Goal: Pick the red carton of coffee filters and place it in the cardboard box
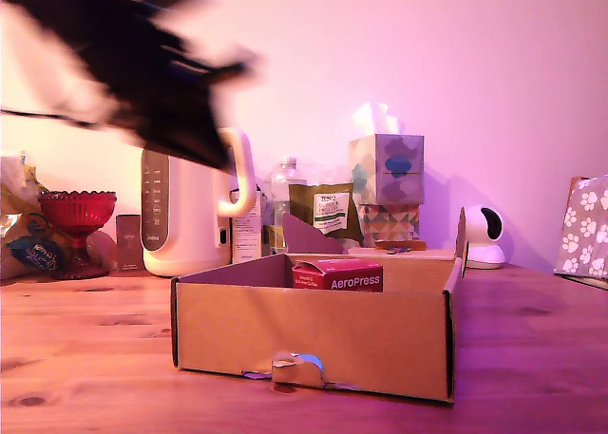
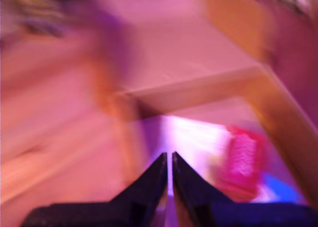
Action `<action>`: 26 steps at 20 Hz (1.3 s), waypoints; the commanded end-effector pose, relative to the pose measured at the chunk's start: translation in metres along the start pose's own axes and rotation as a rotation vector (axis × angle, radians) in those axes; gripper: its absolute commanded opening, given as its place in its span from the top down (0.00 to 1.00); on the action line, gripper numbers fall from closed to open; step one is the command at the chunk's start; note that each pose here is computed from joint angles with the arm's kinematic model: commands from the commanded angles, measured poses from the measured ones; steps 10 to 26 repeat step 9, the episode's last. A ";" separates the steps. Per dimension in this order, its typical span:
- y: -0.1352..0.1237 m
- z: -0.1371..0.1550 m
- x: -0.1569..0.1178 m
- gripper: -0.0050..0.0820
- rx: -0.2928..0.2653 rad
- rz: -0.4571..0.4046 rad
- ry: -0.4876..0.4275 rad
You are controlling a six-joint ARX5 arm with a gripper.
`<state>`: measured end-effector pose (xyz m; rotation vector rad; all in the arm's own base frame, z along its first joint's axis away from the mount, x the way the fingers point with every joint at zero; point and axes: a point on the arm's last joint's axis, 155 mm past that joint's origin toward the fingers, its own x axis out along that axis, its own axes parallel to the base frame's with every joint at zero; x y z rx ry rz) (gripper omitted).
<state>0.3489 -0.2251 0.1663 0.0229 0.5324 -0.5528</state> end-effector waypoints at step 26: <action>0.053 0.000 -0.109 0.97 -0.140 0.166 -0.226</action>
